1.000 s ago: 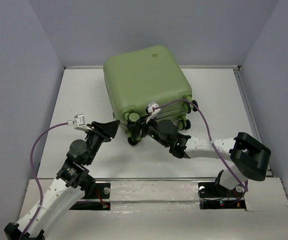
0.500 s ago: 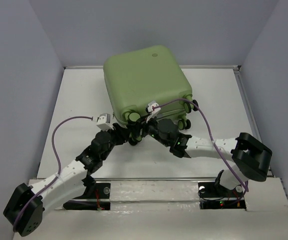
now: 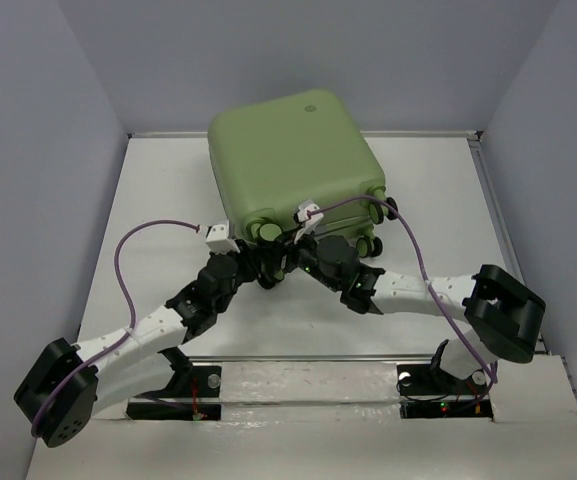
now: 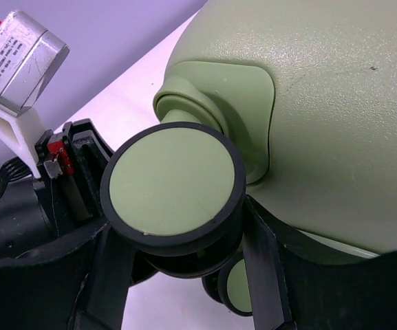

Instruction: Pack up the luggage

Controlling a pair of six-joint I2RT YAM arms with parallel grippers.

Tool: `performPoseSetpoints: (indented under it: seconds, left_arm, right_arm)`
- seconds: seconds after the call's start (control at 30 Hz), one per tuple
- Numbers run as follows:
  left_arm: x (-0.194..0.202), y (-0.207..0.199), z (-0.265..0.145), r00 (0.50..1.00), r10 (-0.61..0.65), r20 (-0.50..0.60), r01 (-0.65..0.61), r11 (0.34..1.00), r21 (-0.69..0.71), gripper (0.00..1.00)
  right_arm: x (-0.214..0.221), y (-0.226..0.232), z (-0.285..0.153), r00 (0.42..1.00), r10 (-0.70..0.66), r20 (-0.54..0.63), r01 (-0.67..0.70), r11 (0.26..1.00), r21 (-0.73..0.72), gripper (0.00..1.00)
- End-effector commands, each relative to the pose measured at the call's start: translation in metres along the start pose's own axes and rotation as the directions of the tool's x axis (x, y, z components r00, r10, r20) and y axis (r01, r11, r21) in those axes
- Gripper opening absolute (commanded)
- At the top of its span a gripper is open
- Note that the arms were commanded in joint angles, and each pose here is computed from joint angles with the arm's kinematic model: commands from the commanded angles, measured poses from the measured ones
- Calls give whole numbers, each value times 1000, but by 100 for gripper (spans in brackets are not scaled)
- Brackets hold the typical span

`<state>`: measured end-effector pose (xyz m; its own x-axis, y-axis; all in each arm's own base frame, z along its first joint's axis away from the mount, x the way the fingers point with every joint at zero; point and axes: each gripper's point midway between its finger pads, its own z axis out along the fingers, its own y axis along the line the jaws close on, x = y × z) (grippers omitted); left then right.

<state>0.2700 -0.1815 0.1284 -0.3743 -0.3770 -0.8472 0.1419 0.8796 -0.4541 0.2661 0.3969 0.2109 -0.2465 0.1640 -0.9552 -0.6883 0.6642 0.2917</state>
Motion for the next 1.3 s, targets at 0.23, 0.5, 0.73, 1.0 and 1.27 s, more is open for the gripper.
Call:
performPoseSetpoints:
  seconds: [0.23,0.5,0.73,1.0,1.27]
  left_arm:
    - [-63,4,6,978,3,211,25,991,-131,6]
    - [-57,37,-7,977,-9,212,62,968,-244,6]
    - [-48,58,-9,980,-22,199,80,954,-288,6]
    - [-82,61,8,972,-21,232,96,943,-318,6]
    - [-105,29,-11,953,-140,269,183,973,-141,44]
  right_arm:
    - [-51,5,-10,984,68,163,-65,998,-27,7]
    - [-59,-19,-51,974,65,216,-78,996,52,7]
    - [-70,-32,-91,972,37,232,-59,994,90,7]
    - [-61,-29,-96,978,42,202,-56,996,63,7]
    - [-52,-10,-87,988,42,147,-37,999,-31,7]
